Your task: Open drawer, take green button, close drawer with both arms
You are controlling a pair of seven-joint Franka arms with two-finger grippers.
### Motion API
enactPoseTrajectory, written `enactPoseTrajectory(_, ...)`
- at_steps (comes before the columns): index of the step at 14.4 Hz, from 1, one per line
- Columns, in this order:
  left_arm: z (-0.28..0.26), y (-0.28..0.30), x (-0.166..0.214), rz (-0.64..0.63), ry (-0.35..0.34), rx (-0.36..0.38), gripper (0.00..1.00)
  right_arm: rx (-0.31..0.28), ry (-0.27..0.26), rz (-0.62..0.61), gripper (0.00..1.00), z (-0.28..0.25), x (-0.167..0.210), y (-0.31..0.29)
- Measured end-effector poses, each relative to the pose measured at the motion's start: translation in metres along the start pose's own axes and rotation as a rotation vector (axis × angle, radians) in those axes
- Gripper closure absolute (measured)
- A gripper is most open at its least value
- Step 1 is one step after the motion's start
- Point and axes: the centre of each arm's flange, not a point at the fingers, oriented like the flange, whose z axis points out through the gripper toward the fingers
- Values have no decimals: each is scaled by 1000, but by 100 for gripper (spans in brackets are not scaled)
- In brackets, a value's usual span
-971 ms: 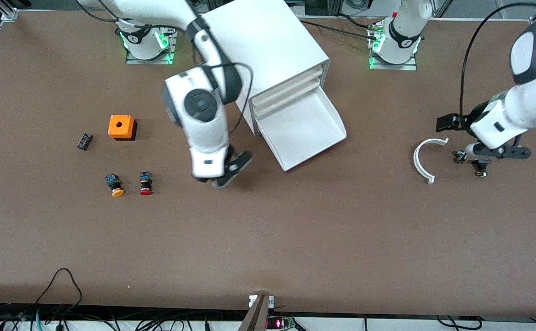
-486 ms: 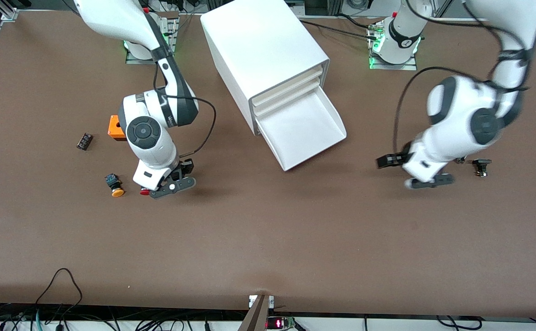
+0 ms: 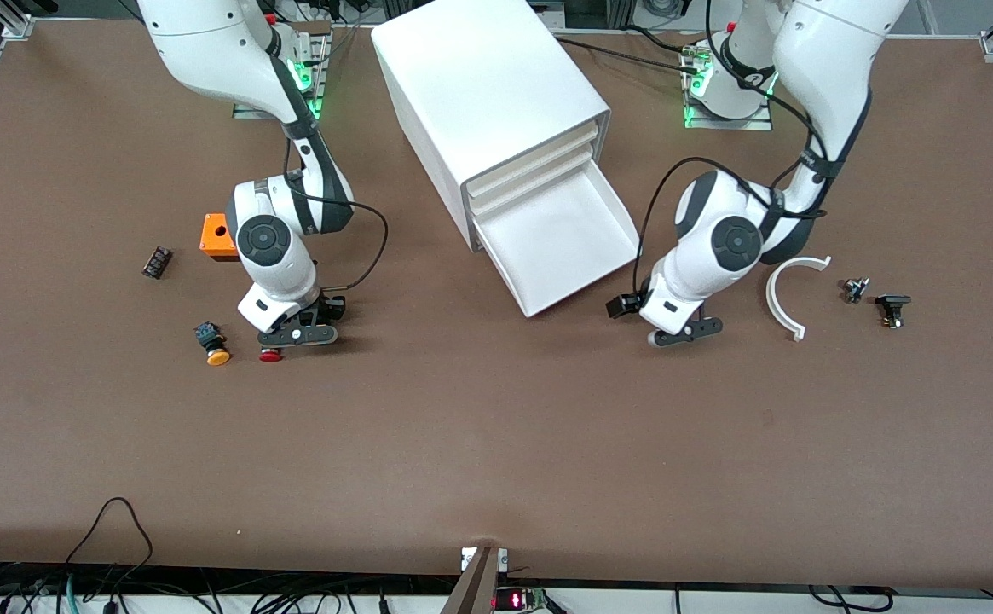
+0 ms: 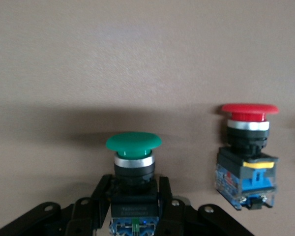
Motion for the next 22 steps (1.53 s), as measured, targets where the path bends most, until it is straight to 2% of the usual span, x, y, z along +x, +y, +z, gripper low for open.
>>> enactPoseTrajectory(1, 6, 2, -6, -7, -11, 7, 0, 8, 3, 55, 41, -4, 3, -1)
enactPoseTrajectory(3, 15, 12, -25, -7, -35, 14, 0, 18, -16, 139, 24, -26, 14, -6)
enactPoseTrajectory(6, 29, 30, -59, 21, -76, 23, 0, 32, -53, 173, 0, -86, 38, -13)
enactPoseTrajectory(9, 33, 50, -99, 87, -115, 28, 0, 35, -71, 202, 0, -151, 61, 2)
enactPoseTrajectory(13, 39, 76, -167, 155, -210, 32, 0, 36, -66, 246, 0, -230, 88, 31)
enactPoseTrajectory(16, 41, 82, -191, 185, -247, 51, 0, 52, -82, 320, 0, -268, 96, 95)
enactPoseTrajectory(19, 33, 79, -183, 174, -232, 47, 0, 105, -97, 368, 0, -302, 85, 184)
enactPoseTrajectory(20, 22, 78, -169, 154, -201, 28, 0, 103, -91, 372, 0, -315, 79, 205)
enactPoseTrajectory(22, -30, 65, -110, 69, -92, -43, 0, 92, -73, 345, 0, -341, 65, 225)
